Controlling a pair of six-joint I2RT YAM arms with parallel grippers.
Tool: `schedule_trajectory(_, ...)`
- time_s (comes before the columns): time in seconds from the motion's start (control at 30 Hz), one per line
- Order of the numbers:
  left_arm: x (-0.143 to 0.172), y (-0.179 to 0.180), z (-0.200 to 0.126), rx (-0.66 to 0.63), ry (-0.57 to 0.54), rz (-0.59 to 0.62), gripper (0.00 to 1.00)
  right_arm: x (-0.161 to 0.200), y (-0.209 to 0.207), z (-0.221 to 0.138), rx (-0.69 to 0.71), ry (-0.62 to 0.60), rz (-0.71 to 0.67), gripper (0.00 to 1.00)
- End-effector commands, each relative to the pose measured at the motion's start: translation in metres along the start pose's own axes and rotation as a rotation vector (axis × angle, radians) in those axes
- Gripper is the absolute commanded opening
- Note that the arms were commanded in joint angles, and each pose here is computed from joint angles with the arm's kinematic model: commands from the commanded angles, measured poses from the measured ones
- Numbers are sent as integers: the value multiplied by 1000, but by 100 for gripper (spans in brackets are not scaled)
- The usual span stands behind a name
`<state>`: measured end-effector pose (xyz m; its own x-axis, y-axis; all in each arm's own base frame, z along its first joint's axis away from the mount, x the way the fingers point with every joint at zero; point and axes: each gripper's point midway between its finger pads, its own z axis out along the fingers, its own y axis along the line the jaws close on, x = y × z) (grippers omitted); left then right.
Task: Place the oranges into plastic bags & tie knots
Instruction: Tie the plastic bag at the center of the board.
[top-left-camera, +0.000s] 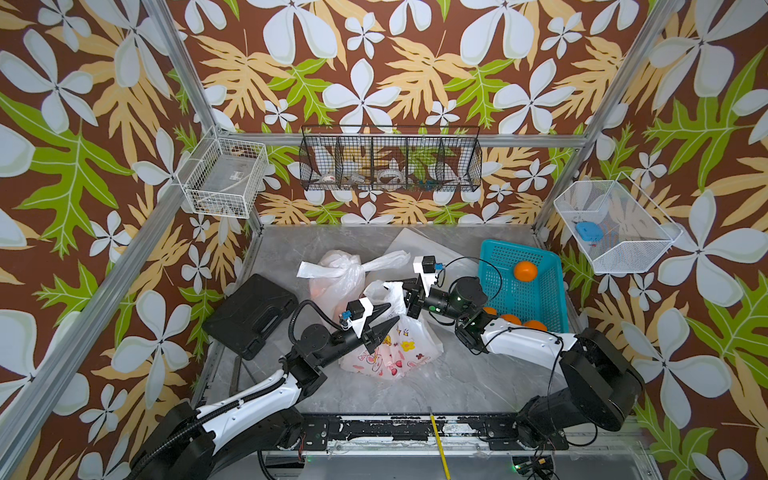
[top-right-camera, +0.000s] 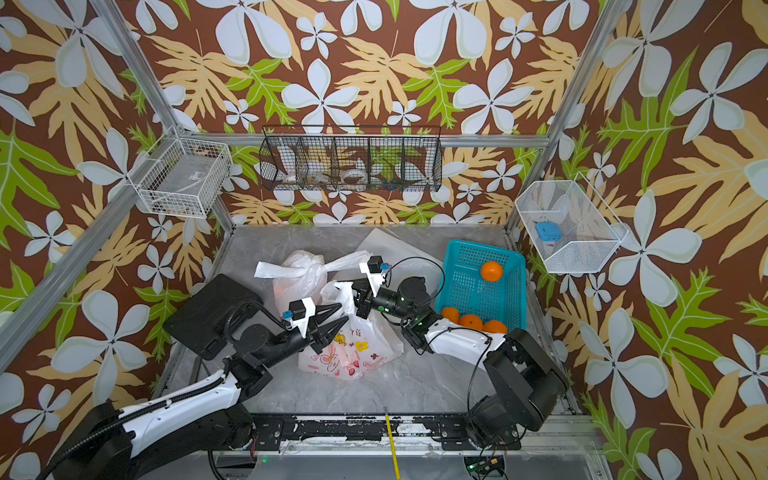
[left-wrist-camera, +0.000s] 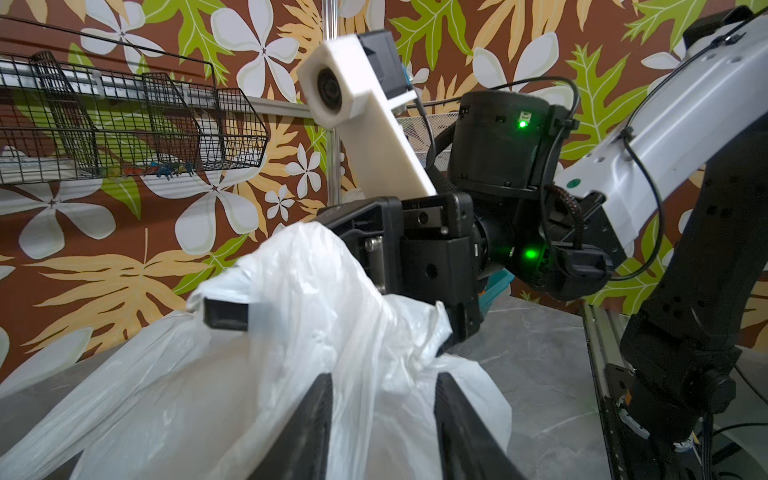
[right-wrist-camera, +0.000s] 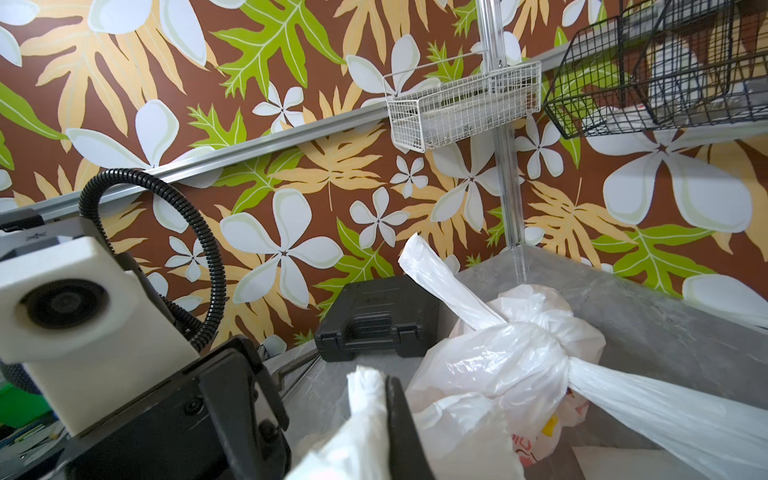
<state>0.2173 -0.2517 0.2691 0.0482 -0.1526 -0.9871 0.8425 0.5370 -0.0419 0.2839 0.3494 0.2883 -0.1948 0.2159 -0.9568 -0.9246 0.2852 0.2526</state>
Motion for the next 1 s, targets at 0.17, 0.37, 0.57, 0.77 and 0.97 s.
schedule_trajectory(0.17,-39,7,-40,-120,-67,33,67,-17,6,0,-23,-73,-63,0)
schedule_trajectory(0.37,-80,47,-59,-277,-136,-234,71,-13,9,0,-24,-54,-103,0)
schedule_trajectory(0.57,-80,61,-33,-144,-78,-718,58,-10,12,4,-22,-35,-138,0)
schedule_trajectory(0.77,-77,46,-11,31,-30,-942,51,-7,11,5,-3,-15,-157,0)
schedule_trajectory(0.97,-64,49,-8,16,-7,-961,46,-5,10,6,-2,-4,-164,0)
